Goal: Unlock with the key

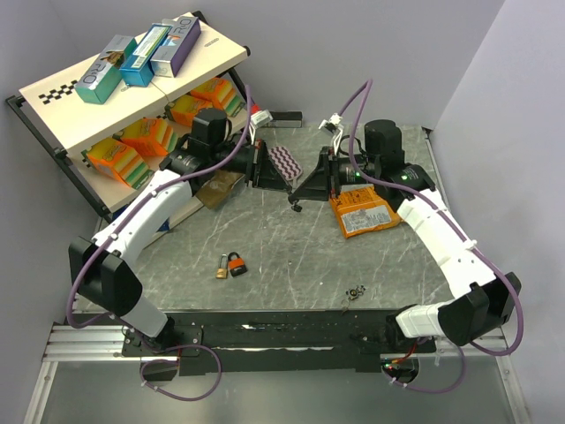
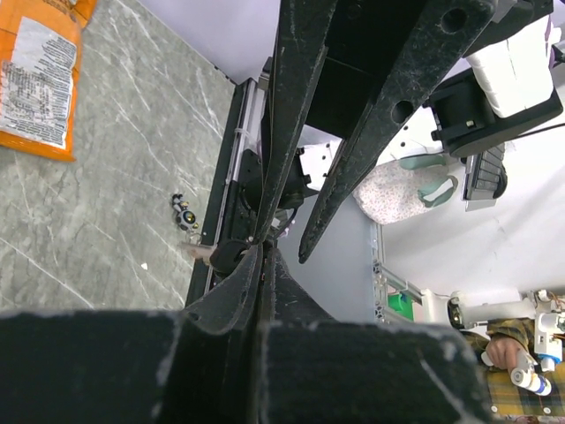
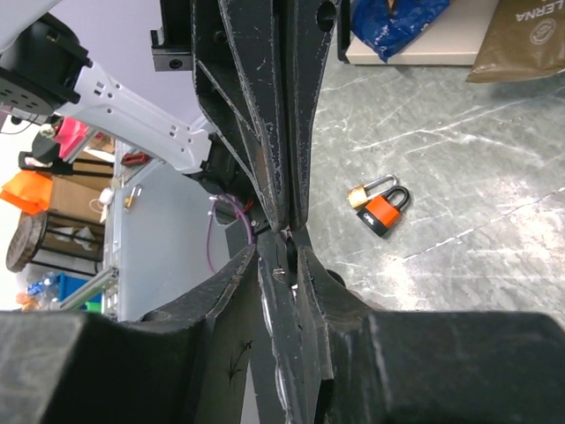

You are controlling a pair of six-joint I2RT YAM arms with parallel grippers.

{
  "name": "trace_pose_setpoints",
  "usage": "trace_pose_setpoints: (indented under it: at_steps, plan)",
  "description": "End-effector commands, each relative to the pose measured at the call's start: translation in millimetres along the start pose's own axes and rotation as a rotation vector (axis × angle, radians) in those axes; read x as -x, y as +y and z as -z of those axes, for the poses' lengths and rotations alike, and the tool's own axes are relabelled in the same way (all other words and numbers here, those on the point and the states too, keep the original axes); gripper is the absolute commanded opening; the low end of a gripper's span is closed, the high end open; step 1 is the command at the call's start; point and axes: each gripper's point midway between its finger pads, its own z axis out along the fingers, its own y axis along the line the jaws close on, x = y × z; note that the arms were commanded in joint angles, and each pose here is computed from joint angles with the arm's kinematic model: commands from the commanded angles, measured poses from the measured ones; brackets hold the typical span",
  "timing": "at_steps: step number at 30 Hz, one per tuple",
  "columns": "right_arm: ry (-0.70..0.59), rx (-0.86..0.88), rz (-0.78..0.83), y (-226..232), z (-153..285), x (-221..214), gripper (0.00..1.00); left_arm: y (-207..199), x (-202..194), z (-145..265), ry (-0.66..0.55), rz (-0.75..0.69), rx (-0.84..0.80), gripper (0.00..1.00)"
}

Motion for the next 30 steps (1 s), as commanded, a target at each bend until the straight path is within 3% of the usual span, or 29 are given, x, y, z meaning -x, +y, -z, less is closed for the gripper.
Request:
trace_pose_setpoints:
  at_steps: [1,10,12,18,21,23,25,27,28,30]
  plan:
    - [0.004,0.081,0.016,9,-5,2,0.32,-14,13,2,-0.013,-0.091,-0.034,0.01]
    - [0.005,0.068,0.005,4,-7,-4,0.34,-17,14,3,-0.014,-0.099,-0.045,0.01]
    - [0.001,0.073,0.007,5,-7,-4,0.29,-16,13,3,-0.011,-0.1,-0.045,0.01]
    - [0.002,0.08,-0.006,5,-7,-7,0.24,-17,13,3,-0.018,-0.104,-0.045,0.01]
    - [-0.002,0.086,-0.001,6,-7,-5,0.13,-16,13,3,-0.022,-0.094,-0.044,0.01]
    - [-0.003,0.088,-0.001,6,-8,-5,0.0,-16,13,3,-0.032,-0.096,-0.041,0.01]
    - [-0.011,0.081,-0.002,6,-8,-4,0.0,-15,13,3,-0.04,-0.089,-0.034,0.01]
    - [-0.035,0.051,0.0,2,-6,-2,0.0,-9,13,2,-0.062,-0.076,0.003,0.1]
    - [-0.056,0.002,-0.003,-6,-6,0,0.0,-7,15,3,-0.076,-0.067,0.028,0.35]
    - [-0.106,-0.063,-0.017,-17,2,5,0.0,14,18,5,-0.127,-0.031,0.136,0.63]
